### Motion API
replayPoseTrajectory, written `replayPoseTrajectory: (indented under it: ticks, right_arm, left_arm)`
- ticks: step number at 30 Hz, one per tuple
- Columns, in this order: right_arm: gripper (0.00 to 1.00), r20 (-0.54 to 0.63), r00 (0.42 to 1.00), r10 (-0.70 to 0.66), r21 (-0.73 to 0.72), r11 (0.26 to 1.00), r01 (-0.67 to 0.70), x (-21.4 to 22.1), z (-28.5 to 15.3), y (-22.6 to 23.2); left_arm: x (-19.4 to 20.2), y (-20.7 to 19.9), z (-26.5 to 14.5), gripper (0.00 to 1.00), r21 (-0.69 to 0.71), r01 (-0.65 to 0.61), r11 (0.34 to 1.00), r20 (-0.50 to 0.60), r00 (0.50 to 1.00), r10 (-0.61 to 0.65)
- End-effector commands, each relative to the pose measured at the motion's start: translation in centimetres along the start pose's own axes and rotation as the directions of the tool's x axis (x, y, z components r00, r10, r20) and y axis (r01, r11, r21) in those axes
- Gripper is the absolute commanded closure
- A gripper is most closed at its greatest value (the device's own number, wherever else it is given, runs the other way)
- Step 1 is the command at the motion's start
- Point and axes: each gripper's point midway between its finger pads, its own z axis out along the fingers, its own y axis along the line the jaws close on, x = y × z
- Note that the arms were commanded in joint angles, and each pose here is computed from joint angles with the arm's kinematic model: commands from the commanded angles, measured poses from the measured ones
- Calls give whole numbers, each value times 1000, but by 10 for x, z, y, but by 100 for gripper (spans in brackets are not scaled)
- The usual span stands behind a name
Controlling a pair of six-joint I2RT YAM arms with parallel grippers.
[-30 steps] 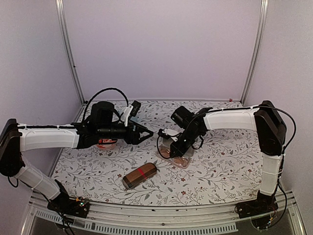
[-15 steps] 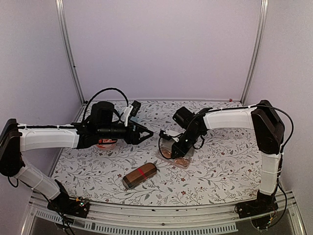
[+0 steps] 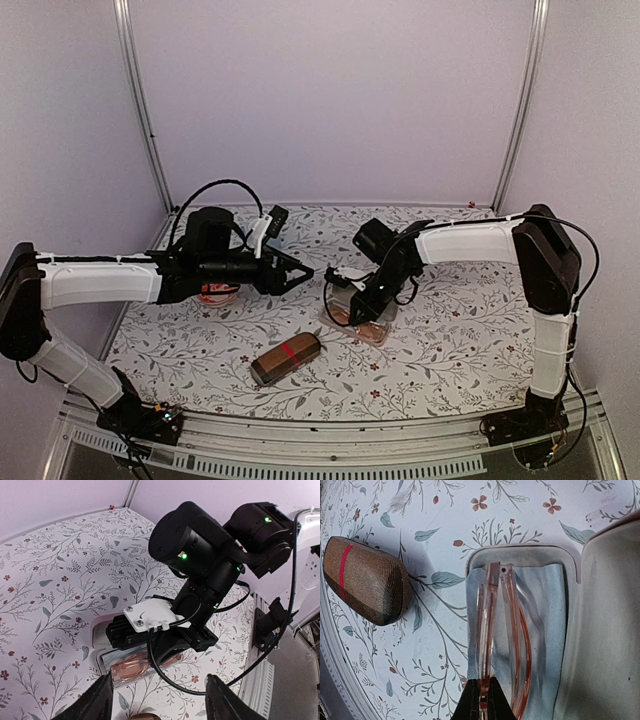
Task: Organize the sunglasses
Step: Place the sunglasses in the sunglasses case.
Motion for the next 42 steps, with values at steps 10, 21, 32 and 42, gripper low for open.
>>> replayPoseTrajectory:
  ticks: [10,21,32,42]
  right_arm:
    - [80,-15,1000,14,20,1000,-14,-1,5,-7]
    - [72,18,1000,19,83,996,-20,-10,-14,-11]
    - [58,55,998,17,156,987,-26,-18,-33,-7]
    - [49,214,977,-4,186,982,-37,-33,-84,8]
  left_arm:
    - [-5,3,-3,36,-8,-11,1000,22,1000,11]
    - [-3,5,-2,36,-13,-8,1000,20,1000,8]
    - [2,6,-2,20,-9,-16,1000,14,1000,16]
    - [23,15,12,17,-10,-2,1000,-47,999,1]
